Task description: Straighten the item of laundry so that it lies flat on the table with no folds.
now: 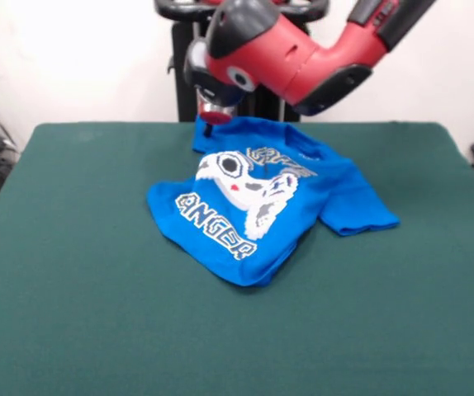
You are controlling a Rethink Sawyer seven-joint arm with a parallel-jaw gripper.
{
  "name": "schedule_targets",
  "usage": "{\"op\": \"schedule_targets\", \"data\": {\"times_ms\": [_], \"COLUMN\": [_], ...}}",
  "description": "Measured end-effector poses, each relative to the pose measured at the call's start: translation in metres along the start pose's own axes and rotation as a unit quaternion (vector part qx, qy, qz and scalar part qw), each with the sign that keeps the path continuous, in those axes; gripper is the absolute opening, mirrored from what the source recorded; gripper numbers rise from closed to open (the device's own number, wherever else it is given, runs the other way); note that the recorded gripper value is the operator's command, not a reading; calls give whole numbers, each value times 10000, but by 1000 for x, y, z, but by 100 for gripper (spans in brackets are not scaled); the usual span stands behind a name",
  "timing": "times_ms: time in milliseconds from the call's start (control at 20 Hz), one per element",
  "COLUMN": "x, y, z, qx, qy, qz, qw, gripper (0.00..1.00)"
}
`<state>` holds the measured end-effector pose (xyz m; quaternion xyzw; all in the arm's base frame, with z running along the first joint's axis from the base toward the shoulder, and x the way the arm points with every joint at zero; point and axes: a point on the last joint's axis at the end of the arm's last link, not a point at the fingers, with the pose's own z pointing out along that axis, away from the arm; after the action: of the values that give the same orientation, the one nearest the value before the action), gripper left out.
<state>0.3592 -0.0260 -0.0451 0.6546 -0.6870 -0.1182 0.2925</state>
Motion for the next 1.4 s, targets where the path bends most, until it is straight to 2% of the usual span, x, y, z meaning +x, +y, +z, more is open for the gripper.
{"op": "schedule_targets", "data": {"times_ms": [100,150,300,400,450,600,700,1100,1200,1400], "x": [3,7,17,21,25,30,32,29,30,34], "y": [1,3,7,8,10,11,12,11,12,14], "z": [0,0,1,2,3,4,4,2,3,5], "qx": [48,125,256,314,362,433,457,551,582,634], "qy": [-167,-439,-955,-1199,-1431,-1779,-1916,-1896,-1959,-2229], "qz": [141,378,844,1065,1277,1574,1681,1676,1759,2029], "qw": [9998,9982,9915,9866,9808,9704,9659,9659,9629,9514], "gripper": [100,100,100,100,100,100,100,100,100,100]}}
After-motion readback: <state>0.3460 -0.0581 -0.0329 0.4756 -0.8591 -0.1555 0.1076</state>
